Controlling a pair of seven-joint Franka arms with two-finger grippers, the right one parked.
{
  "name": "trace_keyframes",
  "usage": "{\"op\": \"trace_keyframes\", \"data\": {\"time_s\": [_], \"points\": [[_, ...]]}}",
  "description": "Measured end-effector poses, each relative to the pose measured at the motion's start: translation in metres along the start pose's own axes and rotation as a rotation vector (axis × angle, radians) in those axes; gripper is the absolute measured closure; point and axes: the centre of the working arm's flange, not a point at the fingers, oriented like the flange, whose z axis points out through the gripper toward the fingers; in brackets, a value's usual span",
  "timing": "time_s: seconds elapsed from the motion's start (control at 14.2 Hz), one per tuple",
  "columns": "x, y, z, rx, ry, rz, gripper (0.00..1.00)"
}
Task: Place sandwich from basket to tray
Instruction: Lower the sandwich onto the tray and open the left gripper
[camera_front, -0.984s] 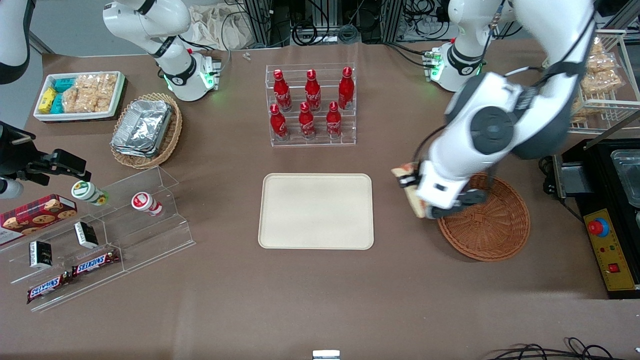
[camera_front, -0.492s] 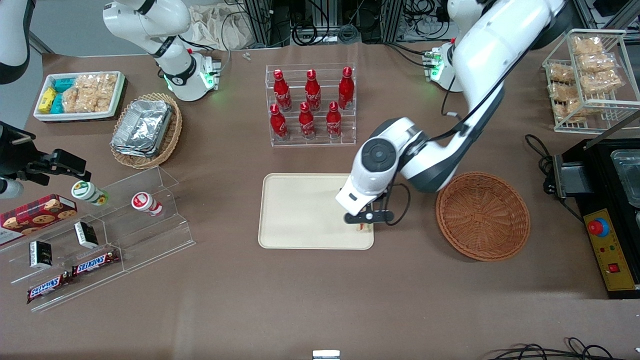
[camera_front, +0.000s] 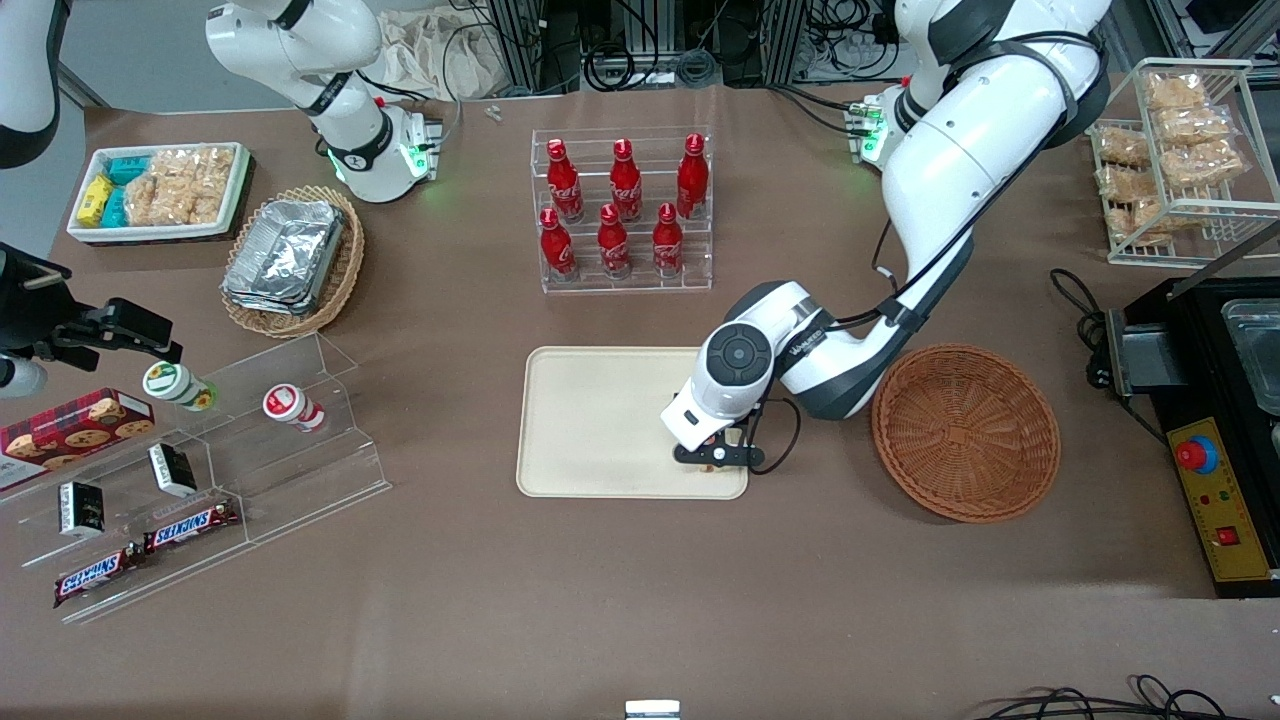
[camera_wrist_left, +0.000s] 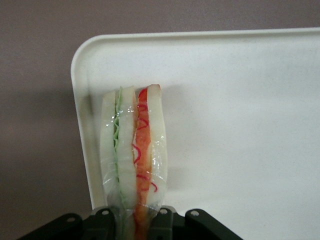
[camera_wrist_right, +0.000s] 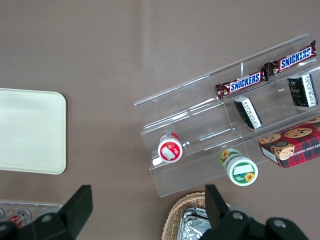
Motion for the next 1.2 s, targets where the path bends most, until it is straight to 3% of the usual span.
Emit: {"op": "trace_keyframes", "data": {"time_s": [0.21, 0.28, 0.63, 0.84, 1.2], "points": [[-0.001, 0.002, 0.005, -0.002, -0.004, 0.002, 0.83], [-0.001, 0.001, 0.006, -0.004, -0.005, 0.002, 0.78], [0.003, 0.001, 0.006, -0.010, 0.004, 0.000, 0.30], [0.018, -0.005, -0.019, -0.020, 0.039, -0.026, 0.01], [0.045, -0.057, -0.125, 0.069, 0.070, -0.126, 0.00]]}}
